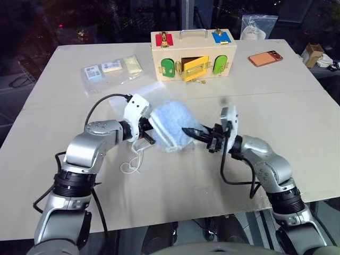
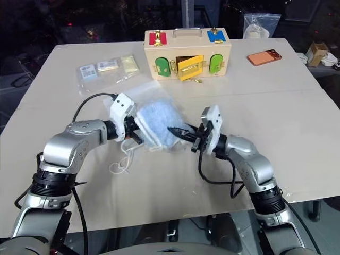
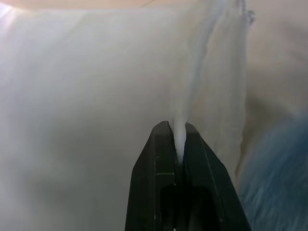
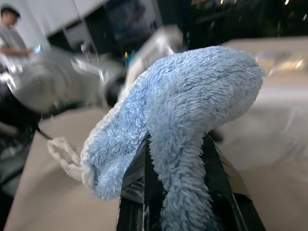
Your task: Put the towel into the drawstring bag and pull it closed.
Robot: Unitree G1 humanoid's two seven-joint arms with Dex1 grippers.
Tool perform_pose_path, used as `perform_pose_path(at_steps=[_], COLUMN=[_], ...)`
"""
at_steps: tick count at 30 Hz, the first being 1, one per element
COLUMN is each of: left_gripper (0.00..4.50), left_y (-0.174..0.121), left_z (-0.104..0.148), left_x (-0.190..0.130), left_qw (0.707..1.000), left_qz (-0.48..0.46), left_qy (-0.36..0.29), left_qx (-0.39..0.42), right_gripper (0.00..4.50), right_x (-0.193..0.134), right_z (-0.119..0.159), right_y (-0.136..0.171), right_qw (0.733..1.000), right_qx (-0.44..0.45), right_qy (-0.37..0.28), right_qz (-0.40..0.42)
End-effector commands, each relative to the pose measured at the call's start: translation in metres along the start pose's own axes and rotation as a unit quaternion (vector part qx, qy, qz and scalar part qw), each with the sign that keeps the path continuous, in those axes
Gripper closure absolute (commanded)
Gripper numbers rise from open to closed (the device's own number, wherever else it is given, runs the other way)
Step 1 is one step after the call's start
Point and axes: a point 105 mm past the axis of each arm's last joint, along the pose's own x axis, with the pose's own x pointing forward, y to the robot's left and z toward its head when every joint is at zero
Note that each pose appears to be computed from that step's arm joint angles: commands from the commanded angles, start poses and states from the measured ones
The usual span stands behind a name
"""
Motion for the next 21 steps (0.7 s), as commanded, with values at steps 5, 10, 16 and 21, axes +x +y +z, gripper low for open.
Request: perform_pose_path(at_steps=[5,10,16,21], left_gripper=[4.50,4.50,4.50,4.50], left_y=[-0.010,-0.015,-0.012,-0.011], left_z=[0.024,0.032,0.042,0.041], left_x=[-0.006,-0.008,-0.011,-0.018], left_qw=[0.999,0.998,0.997,0.996], left_qz=[-0.009,-0.015,-0.004,0.000], left_qy=[-0.043,-0.064,-0.077,-0.073], left_qx=[0.032,0.019,0.023,0.047], right_gripper=[4.46,4.46,4.46,4.46], right_x=[0.011,0.016,0.018,0.024], right_z=[-0.022,-0.047,-0.053,-0.031], right_y=[-0.021,-0.026,-0.034,-0.050], right_qw=[0.991,0.972,0.968,0.981], right_qx=[-0.097,-0.152,-0.131,0.008], right_qy=[0.093,0.180,0.212,0.150], right_qz=[-0.020,-0.011,-0.038,-0.123])
